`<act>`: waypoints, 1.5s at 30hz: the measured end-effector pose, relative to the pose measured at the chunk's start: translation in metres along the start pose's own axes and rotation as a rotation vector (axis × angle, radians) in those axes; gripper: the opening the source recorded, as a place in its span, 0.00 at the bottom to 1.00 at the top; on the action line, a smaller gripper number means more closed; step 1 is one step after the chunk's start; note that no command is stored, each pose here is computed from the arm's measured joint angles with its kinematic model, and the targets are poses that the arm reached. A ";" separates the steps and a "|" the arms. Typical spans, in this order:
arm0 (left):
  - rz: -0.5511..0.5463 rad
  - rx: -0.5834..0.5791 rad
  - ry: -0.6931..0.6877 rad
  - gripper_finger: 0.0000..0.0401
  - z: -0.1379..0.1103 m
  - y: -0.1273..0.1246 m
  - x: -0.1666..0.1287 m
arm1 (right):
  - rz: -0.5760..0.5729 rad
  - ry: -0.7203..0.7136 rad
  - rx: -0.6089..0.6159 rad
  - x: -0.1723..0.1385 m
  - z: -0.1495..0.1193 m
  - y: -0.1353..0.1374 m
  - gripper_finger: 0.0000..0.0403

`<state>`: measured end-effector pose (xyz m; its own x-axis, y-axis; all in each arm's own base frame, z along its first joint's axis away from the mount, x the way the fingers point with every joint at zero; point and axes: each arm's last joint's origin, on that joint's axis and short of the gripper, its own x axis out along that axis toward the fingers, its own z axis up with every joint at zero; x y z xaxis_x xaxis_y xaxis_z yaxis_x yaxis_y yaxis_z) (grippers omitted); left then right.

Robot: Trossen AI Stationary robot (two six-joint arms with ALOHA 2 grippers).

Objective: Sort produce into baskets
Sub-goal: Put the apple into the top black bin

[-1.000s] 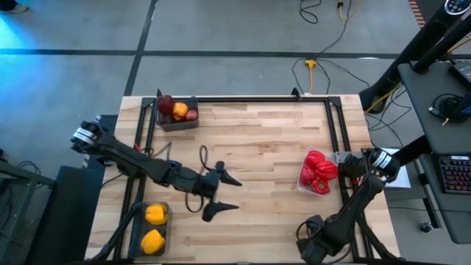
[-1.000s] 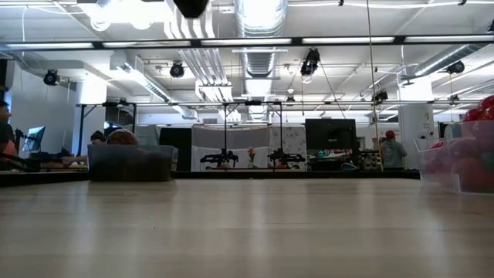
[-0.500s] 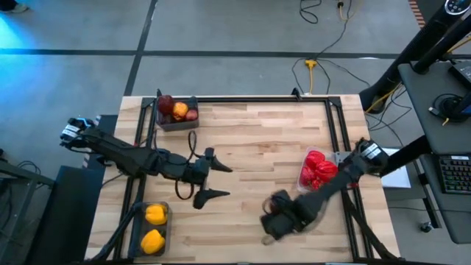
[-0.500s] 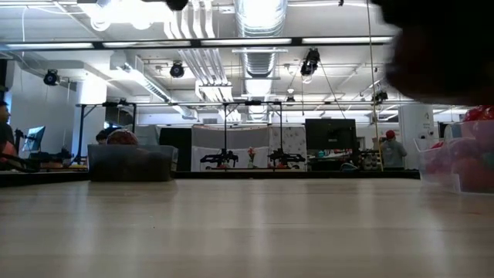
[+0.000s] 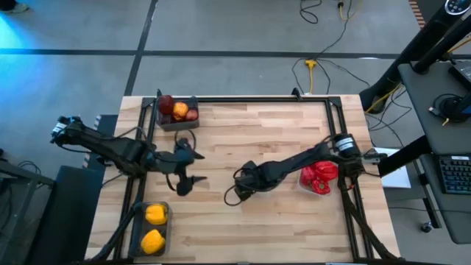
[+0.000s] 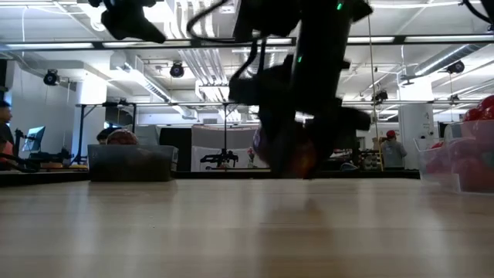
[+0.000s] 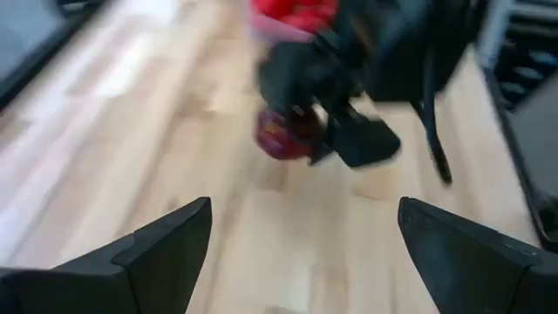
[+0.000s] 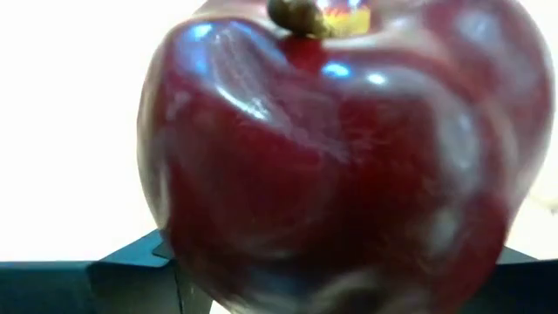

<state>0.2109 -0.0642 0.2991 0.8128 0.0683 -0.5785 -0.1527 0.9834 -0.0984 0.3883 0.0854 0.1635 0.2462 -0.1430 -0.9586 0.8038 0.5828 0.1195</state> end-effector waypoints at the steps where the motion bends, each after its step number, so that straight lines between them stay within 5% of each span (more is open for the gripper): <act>1: 0.016 -0.026 -0.003 0.87 -0.001 0.003 -0.005 | -0.009 0.004 -0.024 0.007 0.002 -0.001 0.62; 8: 0.030 -0.113 0.043 0.87 -0.011 0.013 -0.022 | -0.059 0.073 -0.039 0.021 0.002 -0.006 0.64; 15: 0.028 -0.122 0.055 0.87 -0.013 0.010 -0.007 | -0.022 0.061 -0.094 -0.002 0.000 -0.005 0.83; 18: 0.055 -0.025 -0.026 0.87 -0.005 0.005 0.004 | -0.026 0.062 -0.108 -0.010 -0.003 -0.006 0.92; 26: 0.083 0.051 -0.018 0.87 0.004 0.000 0.030 | -0.051 0.094 -0.301 -0.096 -0.041 -0.013 0.95; 33: 0.088 0.047 -0.068 0.87 0.008 -0.006 0.071 | -0.011 -0.126 -0.218 -0.148 -0.059 -0.027 0.95; 38: 0.113 -0.035 -0.012 0.87 -0.003 -0.009 0.099 | -0.057 -0.142 -0.263 -0.137 -0.038 -0.031 0.95; 45: 0.107 -0.204 0.104 0.87 -0.025 -0.019 0.123 | -0.103 -0.027 -0.396 -0.083 0.022 -0.036 0.95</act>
<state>0.3001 -0.0786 0.2094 0.7253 0.1420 -0.6736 -0.3536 0.9164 -0.1876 0.3511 0.0585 0.2446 0.1941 -0.2345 -0.9525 0.5556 0.8265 -0.0903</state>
